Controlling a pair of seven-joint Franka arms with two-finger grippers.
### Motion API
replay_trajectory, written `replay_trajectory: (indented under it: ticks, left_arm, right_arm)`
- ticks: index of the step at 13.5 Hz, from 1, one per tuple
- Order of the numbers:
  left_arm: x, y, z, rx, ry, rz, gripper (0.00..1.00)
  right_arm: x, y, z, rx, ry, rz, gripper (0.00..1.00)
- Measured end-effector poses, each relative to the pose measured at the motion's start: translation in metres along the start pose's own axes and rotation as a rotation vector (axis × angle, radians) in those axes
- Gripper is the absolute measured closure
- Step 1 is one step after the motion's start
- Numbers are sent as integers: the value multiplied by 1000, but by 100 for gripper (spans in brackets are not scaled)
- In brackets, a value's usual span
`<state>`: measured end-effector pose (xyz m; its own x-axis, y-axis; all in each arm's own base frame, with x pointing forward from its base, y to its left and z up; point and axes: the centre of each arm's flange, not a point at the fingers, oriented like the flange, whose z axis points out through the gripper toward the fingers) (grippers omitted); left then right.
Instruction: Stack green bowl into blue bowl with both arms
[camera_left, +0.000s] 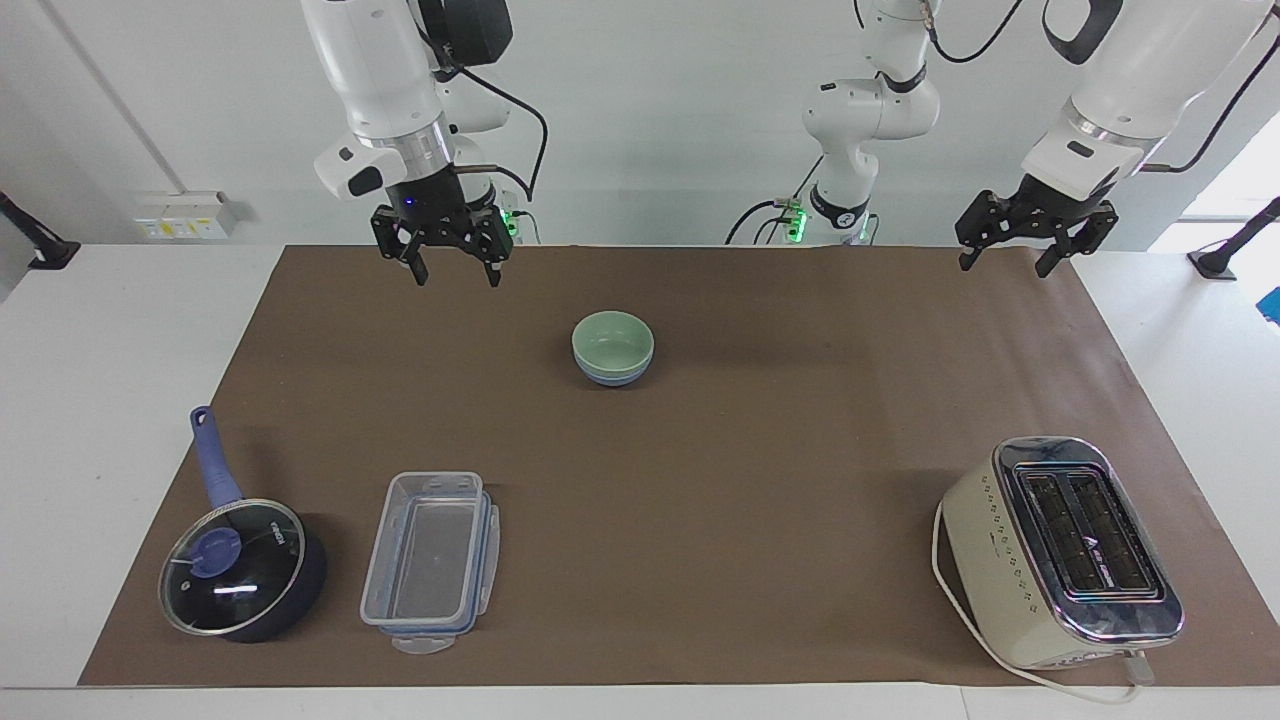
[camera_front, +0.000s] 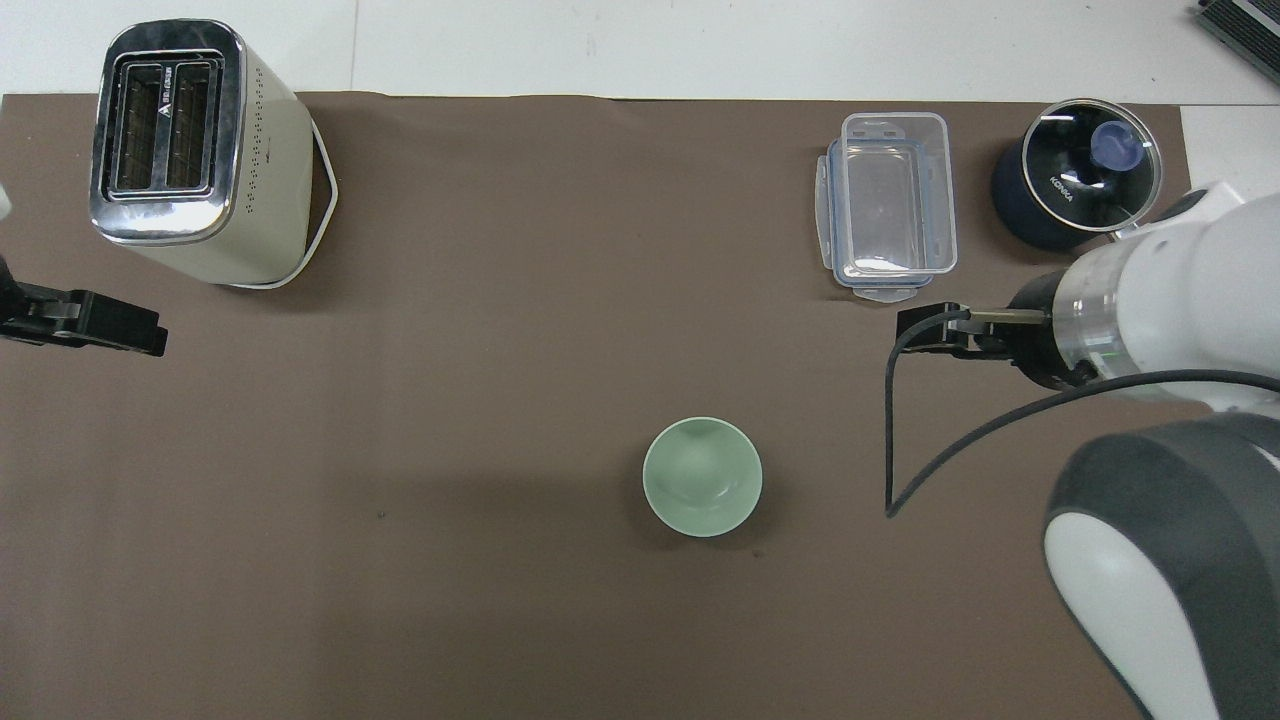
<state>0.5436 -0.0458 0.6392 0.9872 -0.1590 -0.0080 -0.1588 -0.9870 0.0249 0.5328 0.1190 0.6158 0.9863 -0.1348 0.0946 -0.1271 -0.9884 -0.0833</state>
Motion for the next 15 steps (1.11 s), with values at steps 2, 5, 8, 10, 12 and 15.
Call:
replay_trajectory:
  ticks: [2, 5, 8, 10, 12, 15]
  left_arm:
    - [0, 1, 0, 0, 0, 2, 0]
    - [0, 2, 0, 0, 0, 3, 0]
    - [0, 1, 0, 0, 0, 2, 0]
    - [0, 1, 0, 0, 0, 2, 0]
    - [0, 1, 0, 0, 0, 2, 0]
    - [0, 1, 0, 0, 0, 1, 0]
  right_arm:
    - [2, 14, -22, 5, 22, 25, 0]
    - [0, 52, -60, 3, 26, 89, 0]
    - [0, 95, -75, -6, -5, 156, 0]
    - [2, 123, -75, -12, -26, 120, 0]
    - [-2, 137, -76, -23, -55, 55, 0]
    - [-4, 136, -69, -31, -77, 32, 0]
